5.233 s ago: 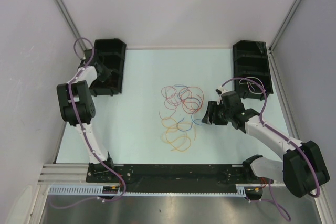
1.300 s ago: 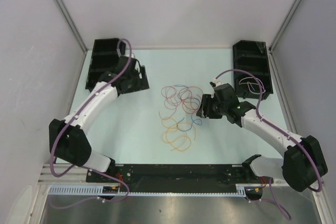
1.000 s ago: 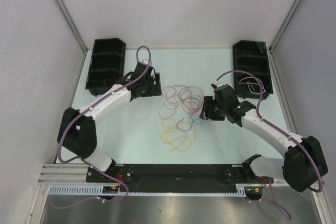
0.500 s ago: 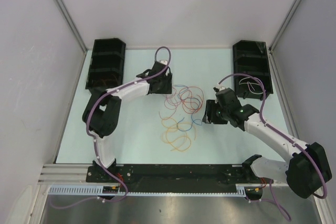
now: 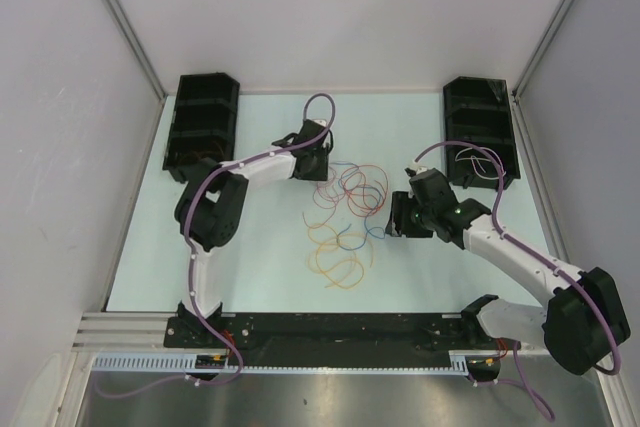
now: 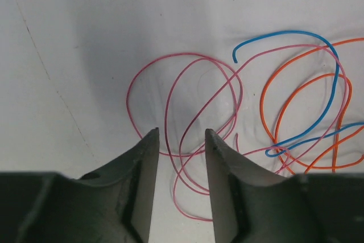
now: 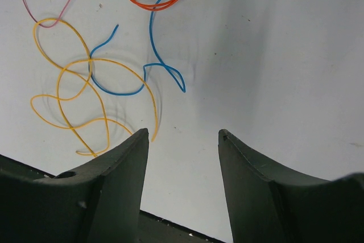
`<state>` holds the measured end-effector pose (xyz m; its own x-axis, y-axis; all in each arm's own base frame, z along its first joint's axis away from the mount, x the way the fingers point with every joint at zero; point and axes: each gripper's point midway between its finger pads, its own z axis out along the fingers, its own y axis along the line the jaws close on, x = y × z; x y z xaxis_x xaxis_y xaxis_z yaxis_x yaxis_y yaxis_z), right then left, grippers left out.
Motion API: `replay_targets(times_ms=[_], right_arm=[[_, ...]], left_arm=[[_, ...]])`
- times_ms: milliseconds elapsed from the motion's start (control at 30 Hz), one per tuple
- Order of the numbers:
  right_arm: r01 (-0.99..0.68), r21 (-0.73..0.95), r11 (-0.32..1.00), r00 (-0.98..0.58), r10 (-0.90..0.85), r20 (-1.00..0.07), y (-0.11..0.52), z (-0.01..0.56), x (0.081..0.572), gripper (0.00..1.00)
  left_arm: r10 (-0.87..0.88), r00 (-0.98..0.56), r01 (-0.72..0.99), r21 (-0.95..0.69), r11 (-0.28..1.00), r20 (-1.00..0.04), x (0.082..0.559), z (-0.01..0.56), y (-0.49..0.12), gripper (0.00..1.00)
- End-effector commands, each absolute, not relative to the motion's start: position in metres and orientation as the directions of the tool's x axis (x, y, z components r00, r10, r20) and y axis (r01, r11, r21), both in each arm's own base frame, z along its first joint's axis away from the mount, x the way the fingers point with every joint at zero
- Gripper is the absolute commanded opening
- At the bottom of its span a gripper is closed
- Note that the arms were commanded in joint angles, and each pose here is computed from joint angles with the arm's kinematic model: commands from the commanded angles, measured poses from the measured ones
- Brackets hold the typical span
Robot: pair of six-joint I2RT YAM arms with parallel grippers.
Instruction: Untangle the cables
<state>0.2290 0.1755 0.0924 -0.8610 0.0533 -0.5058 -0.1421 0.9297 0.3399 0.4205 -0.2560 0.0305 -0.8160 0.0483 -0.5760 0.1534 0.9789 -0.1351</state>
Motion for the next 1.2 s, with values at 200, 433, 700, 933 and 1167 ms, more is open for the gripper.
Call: replay_targets(times_ms=[200, 433, 700, 933, 1167], right_arm=[[-0.161, 0.345, 0.925, -0.851, 0.047, -0.523, 0.178, 0.093, 0.232, 0.57], [-0.162, 0.347, 0.924, -0.842, 0.054, -0.537, 0.178, 0.097, 0.234, 0.57], [-0.166, 0.384, 0.908, -0.824, 0.087, -0.560, 0.184, 0.112, 0.240, 0.57], [-0.168, 0.393, 0.904, -0.818, 0.095, -0.568, 0.185, 0.123, 0.242, 0.57], [-0.164, 0.402, 0.901, -0.812, 0.107, -0.573, 0.182, 0.131, 0.235, 0.57]], left_arm=[[0.085, -0.768, 0.165, -0.068, 0.984, -0.635, 0.452, 0.066, -0.263, 0.00], [-0.046, -0.515, 0.193, -0.168, 0.967, -0.856, 0.448, 0.316, -0.251, 0.00], [-0.128, -0.341, 0.287, -0.233, 0.929, -0.931, 0.386, 0.448, -0.221, 0.00], [-0.067, -0.417, 0.263, -0.191, 0.946, -0.907, 0.380, 0.392, -0.214, 0.01], [-0.055, -0.454, 0.267, -0.194, 0.944, -0.889, 0.376, 0.372, -0.215, 0.00]])
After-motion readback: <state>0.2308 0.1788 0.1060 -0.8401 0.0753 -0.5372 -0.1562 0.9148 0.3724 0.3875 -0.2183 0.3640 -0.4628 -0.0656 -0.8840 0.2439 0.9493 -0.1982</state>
